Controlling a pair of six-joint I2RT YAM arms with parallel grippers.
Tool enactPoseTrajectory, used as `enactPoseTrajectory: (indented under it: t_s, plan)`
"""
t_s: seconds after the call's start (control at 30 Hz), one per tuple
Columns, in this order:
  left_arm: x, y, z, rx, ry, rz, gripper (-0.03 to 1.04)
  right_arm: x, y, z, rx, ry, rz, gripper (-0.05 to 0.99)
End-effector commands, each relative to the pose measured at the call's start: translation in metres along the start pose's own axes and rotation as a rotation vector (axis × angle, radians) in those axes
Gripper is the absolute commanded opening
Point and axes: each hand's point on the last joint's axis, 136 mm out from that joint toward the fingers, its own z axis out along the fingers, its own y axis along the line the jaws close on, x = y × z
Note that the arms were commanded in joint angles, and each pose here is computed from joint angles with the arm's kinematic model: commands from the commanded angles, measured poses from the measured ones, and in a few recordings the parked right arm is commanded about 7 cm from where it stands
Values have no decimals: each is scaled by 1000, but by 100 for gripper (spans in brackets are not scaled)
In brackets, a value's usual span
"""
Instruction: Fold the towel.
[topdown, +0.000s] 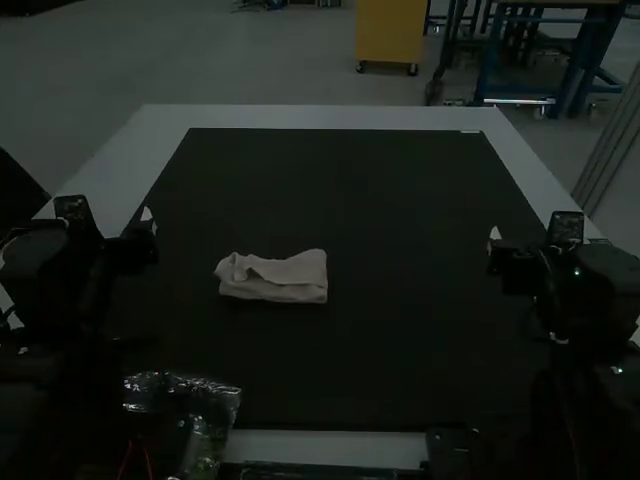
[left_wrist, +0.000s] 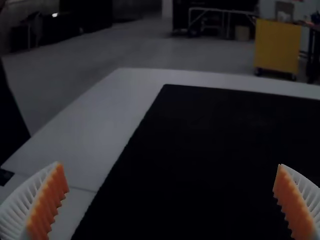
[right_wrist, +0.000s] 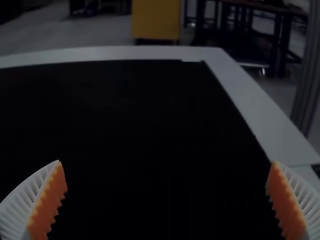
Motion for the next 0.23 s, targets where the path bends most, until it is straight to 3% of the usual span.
enactPoseTrajectory:
  t_s: [0.0, 0.2]
  plan:
    - [1, 4, 0, -20, -3, 10, 97, -1, 0, 0, -3, -9, 12, 91]
    - [1, 4, 0, -20, -3, 10, 97, 0, 0, 0, -3, -7, 12, 91]
